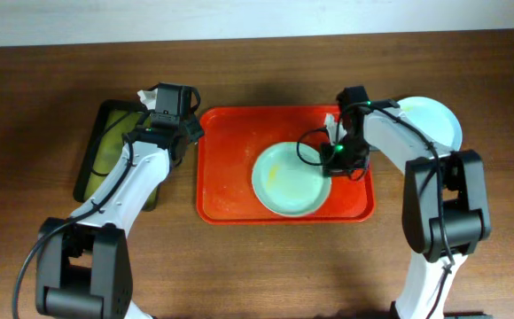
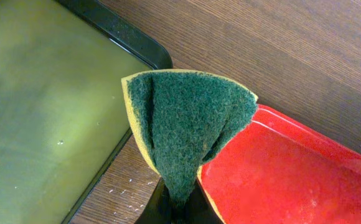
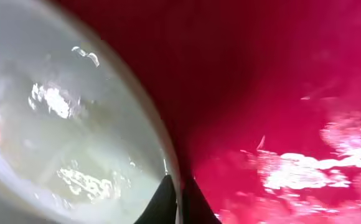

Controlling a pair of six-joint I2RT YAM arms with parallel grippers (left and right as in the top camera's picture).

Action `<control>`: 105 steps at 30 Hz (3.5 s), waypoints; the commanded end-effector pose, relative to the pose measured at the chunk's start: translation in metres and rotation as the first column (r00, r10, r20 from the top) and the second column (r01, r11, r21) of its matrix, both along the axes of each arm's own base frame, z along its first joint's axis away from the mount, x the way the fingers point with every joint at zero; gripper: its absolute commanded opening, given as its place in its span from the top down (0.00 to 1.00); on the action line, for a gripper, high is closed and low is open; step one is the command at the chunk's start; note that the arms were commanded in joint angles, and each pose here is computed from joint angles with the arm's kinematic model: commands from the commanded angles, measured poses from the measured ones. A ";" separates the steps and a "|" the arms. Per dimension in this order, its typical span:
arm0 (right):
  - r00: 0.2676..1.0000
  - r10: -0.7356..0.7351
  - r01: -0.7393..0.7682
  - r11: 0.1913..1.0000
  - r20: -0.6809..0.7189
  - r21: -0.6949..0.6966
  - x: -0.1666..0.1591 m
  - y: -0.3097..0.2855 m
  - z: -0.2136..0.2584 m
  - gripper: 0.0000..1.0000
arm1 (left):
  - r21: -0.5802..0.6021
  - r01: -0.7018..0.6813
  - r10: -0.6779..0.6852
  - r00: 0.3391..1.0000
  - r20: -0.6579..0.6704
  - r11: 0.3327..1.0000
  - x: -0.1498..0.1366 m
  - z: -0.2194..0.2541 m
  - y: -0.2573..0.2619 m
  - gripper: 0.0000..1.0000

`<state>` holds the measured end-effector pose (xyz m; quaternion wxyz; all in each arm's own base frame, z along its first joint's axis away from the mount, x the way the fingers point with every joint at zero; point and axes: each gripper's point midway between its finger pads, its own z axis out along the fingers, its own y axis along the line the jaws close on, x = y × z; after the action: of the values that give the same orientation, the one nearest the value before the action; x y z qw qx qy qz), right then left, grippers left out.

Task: Clean dirty plates on tray and stack at the side
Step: 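Move the right gripper back to grip the pale green plate rim, then scrub the pale green plate with the sponge in the left gripper, then lift the pale green plate with the right gripper onto the stack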

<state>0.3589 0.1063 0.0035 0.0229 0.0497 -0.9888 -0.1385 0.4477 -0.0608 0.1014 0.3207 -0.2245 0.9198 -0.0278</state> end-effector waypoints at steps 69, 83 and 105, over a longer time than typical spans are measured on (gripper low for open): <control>0.987 0.125 -0.125 0.992 0.104 -0.003 -0.001 0.074 -0.008 0.96 | 0.216 0.187 -0.135 0.962 -0.236 0.958 -0.068 -0.003 -0.035 1.00; 0.984 0.124 -0.125 0.992 0.127 0.004 0.004 0.076 -0.007 0.96 | -0.023 -0.199 0.182 0.930 -0.318 0.980 -0.049 -0.037 0.131 0.66; 0.574 0.812 0.250 -0.054 0.103 -0.967 0.029 0.100 0.321 0.96 | -0.041 -0.191 0.180 0.966 -0.188 0.981 -0.058 0.056 0.128 0.01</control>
<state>0.3902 0.2065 0.3112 -0.2976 0.3171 -0.6592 0.6134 0.3887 0.0658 0.1538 0.2251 -0.3235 0.9190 -0.0030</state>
